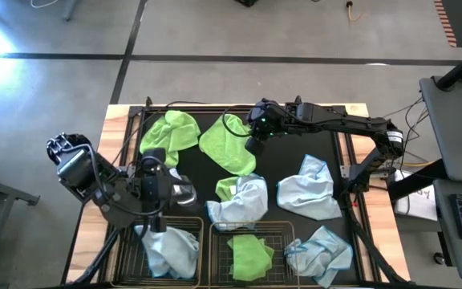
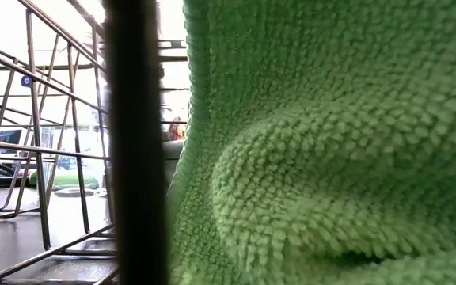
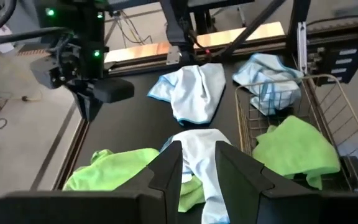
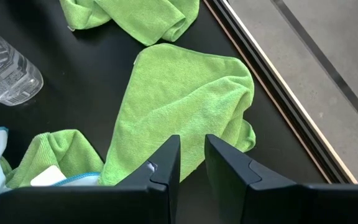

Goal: Sort microfiber towel by color & place in baskets
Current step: Put the green microfiber cloth into the right wire basket

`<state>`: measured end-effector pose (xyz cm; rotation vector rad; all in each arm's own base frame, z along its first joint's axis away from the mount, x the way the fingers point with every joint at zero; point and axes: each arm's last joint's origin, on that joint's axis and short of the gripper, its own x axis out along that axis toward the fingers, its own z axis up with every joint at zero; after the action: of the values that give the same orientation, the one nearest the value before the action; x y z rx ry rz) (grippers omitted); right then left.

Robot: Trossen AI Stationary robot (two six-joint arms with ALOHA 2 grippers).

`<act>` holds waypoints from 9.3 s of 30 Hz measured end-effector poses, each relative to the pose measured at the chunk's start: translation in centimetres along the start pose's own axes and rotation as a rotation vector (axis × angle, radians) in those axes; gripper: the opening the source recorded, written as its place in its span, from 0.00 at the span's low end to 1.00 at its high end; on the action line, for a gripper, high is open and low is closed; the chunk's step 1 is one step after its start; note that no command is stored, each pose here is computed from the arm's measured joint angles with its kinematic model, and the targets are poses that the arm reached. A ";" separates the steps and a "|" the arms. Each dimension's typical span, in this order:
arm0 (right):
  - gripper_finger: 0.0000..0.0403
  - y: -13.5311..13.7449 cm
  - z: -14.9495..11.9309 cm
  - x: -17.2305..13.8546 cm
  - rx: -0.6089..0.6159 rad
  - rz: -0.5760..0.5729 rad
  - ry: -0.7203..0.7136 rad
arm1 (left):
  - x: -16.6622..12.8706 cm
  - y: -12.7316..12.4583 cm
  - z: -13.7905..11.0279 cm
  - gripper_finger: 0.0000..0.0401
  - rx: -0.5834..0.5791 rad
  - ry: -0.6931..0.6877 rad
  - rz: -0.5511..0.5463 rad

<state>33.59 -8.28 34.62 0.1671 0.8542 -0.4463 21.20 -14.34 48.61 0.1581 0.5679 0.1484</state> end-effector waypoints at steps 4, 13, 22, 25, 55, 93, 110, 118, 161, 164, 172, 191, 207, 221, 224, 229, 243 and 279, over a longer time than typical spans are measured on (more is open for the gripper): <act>0.17 0.0 0.0 0.0 0.000 0.000 0.000 | 0.0 0.0 0.0 0.20 -0.011 0.001 0.003; 0.17 0.0 0.0 0.0 0.000 0.000 0.000 | 0.0 -0.2 -0.1 0.20 -0.005 0.038 -0.097; 0.17 0.0 0.0 0.0 0.000 0.000 -0.001 | 0.0 -0.4 -0.1 0.20 -0.041 0.055 -0.150; 0.17 0.0 0.0 0.0 0.002 0.001 -0.005 | 0.0 -0.4 -0.1 0.20 -0.051 0.055 -0.146; 0.17 -0.8 -0.7 0.1 0.030 0.015 0.093 | -5.1 9.7 -10.3 0.13 -0.185 0.050 0.275; 0.17 -2.3 -0.4 0.3 0.008 -0.007 0.076 | 1.2 8.9 -23.6 0.13 -0.281 -0.186 -0.004; 0.17 -2.3 -0.4 0.3 -0.003 -0.006 0.077 | 0.7 13.1 -25.1 0.13 -0.396 0.003 0.511; 0.17 -2.3 -0.4 0.3 -0.009 -0.006 0.077 | 4.1 13.7 -24.6 0.13 -0.370 0.203 0.365; 0.17 -2.3 -0.9 0.6 -0.097 -0.004 0.115 | 16.4 21.3 -30.9 0.28 -0.573 0.852 0.033; 0.17 -2.3 -0.9 0.6 -0.097 -0.005 0.115 | 17.3 21.6 -31.3 0.31 -0.546 0.884 0.017; 0.17 -2.3 -0.9 0.6 -0.108 -0.004 0.114 | 18.8 23.0 -31.7 0.34 -0.443 0.965 0.067; 0.17 -2.1 -1.1 1.8 -0.149 0.000 0.151 | 22.2 24.7 -33.1 0.34 -0.465 0.943 0.092; 0.17 -1.9 -1.6 4.2 -0.186 -0.003 0.225 | 21.3 24.3 -32.8 0.10 -0.548 0.951 0.099; 0.17 -1.9 -1.5 3.9 -0.185 -0.004 0.218 | 20.4 23.5 -32.3 0.00 -0.678 0.964 0.002; 0.17 -1.9 -1.5 3.8 -0.185 -0.004 0.218 | 19.8 23.6 -31.0 0.00 -0.676 0.929 -0.005; 0.17 -1.9 -1.5 3.8 -0.185 -0.004 0.219 | 17.8 24.1 -27.7 0.00 -0.645 0.831 0.021; 0.17 -1.9 -1.5 3.8 -0.166 -0.006 0.219 | 8.1 25.1 -16.8 0.00 -0.553 0.372 0.182; 0.17 -1.9 -1.2 3.6 -0.158 -0.007 0.201 | 7.3 10.0 3.6 0.00 -0.143 -0.162 -0.519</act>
<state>33.97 -10.73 31.19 0.0642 1.0839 -0.3705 28.34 -3.64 49.71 -0.1184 0.4195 -0.3249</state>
